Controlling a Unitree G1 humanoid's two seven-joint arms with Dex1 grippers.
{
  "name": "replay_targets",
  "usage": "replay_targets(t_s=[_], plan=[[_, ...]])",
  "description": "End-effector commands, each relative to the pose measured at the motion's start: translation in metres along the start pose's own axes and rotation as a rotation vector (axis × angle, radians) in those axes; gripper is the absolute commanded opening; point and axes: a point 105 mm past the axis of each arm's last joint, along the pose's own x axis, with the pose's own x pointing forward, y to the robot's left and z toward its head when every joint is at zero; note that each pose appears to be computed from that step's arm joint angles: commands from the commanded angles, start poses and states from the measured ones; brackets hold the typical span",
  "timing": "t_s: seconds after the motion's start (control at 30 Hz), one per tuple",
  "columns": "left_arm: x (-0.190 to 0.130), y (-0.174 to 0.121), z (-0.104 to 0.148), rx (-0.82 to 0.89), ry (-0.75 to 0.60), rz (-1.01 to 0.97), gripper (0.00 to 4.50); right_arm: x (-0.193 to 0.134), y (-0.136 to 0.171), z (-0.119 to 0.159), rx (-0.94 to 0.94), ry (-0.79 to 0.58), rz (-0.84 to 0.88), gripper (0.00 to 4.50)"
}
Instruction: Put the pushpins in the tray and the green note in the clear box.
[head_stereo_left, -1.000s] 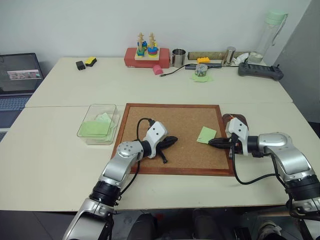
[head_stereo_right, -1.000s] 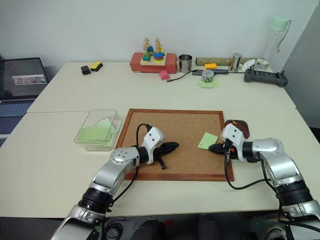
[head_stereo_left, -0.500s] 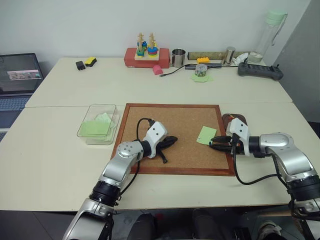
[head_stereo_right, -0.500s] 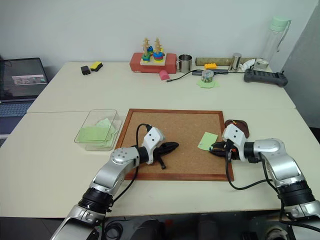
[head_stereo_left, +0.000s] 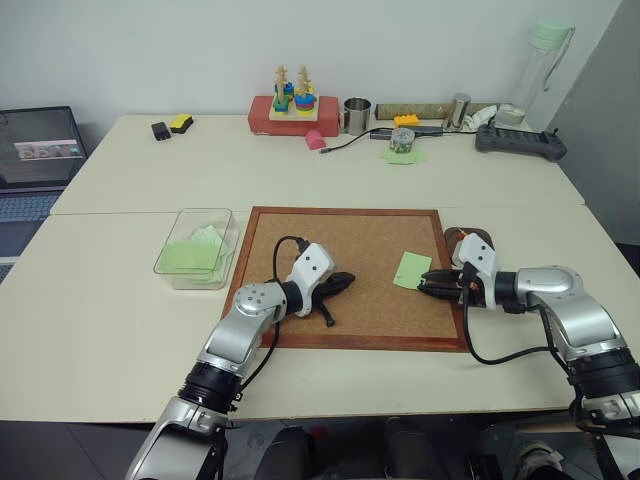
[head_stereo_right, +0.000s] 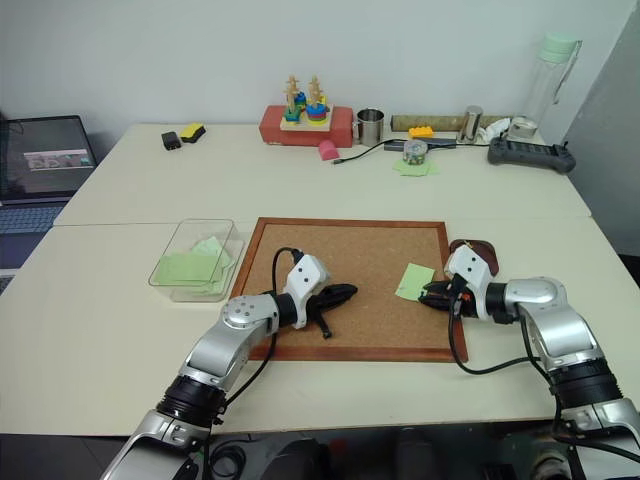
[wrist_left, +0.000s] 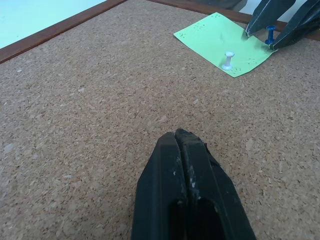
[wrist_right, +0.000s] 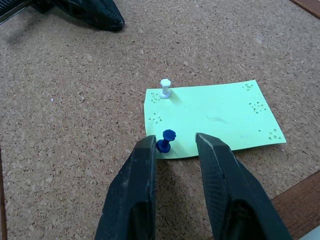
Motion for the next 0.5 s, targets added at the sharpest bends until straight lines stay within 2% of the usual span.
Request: replay_targets(t_s=[0.03, 0.17, 0.5], plan=[[-0.003, -0.005, -0.033, -0.034, 0.117, -0.006, 0.0, -0.004, -0.004, 0.013, -0.034, -0.044, -0.011, 0.82], [-0.004, -0.005, -0.033, -0.031, 0.119, -0.006, 0.0, -0.004, 0.0, 0.015, -0.03, -0.054, 0.013, 0.04], [-0.004, -0.005, -0.035, -0.026, 0.129, -0.004, 0.0, -0.011, 0.004, 0.026, 0.021, -0.115, 0.038, 0.0]])
